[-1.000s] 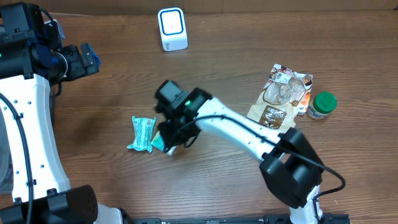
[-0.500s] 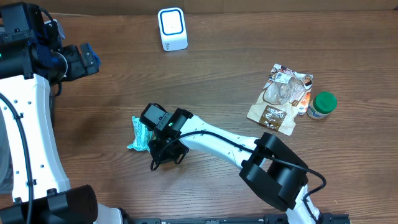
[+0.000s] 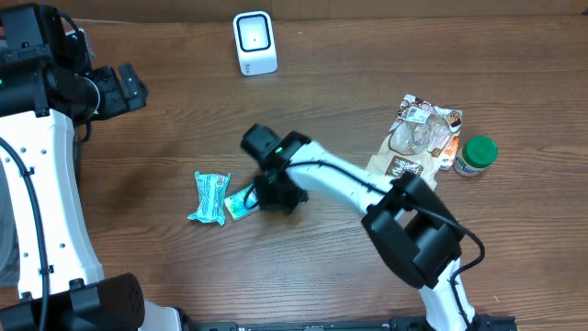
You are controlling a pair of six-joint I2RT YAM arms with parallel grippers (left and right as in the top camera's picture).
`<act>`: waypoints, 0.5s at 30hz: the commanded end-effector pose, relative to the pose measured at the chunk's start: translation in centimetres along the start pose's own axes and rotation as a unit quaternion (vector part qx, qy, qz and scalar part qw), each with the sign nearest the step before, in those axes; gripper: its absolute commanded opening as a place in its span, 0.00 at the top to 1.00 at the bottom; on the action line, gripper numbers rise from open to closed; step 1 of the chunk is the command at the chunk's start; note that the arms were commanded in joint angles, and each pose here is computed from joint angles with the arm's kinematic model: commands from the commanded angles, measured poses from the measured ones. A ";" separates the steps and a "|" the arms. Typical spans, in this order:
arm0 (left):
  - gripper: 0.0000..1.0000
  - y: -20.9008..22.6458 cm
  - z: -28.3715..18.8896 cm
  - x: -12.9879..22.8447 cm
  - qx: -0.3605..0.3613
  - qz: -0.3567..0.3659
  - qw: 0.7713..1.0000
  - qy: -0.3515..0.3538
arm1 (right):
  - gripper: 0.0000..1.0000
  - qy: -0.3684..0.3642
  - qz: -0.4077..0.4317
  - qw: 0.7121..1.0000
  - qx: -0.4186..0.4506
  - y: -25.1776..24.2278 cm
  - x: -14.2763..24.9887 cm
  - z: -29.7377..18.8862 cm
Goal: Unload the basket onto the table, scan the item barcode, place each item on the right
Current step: 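Move the right gripper to the teal wipe packs and lower, then grasp the smaller teal Kleenex pack with the right gripper and lift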
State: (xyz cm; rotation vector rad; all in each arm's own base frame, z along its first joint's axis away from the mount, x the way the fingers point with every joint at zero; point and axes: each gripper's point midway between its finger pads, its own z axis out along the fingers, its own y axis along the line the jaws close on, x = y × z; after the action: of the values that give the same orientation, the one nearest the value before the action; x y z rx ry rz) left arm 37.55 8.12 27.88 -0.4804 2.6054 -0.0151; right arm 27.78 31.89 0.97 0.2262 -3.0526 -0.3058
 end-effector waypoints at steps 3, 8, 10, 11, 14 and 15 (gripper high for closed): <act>0.00 0.1 -0.8 -0.6 -0.001 0.011 1.000 -0.015 | 0.96 0.001 -0.018 0.999 -0.048 -1.7 -2.4 -0.5; 0.00 0.1 -0.8 -0.6 -0.001 0.011 1.000 -0.015 | 0.96 0.013 -0.079 0.985 -0.155 2.5 -2.4 -2.8; 0.01 0.1 -0.8 -0.6 -0.001 0.011 1.000 -0.015 | 0.96 0.002 -0.082 0.983 -0.164 3.8 -2.7 -3.4; 0.01 0.1 -0.8 -0.6 -0.001 0.011 1.000 -0.015 | 0.96 -0.004 -0.084 0.982 -0.168 4.4 -2.8 -3.6; 0.00 0.1 -0.8 -0.6 -0.001 0.011 1.000 -0.015 | 0.96 -0.017 -0.083 0.980 -0.180 6.0 -3.0 -3.8; 0.00 0.1 -0.8 -0.6 -0.001 0.011 1.000 -0.015 | 0.96 -0.020 -0.086 0.979 -0.182 6.4 -3.0 -3.8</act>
State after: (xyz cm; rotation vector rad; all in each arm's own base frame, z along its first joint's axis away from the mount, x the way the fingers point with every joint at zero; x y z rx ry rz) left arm 37.55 8.12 27.88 -0.4804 2.6054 -0.0151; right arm 30.57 35.89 4.39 0.4401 -2.9649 -0.7956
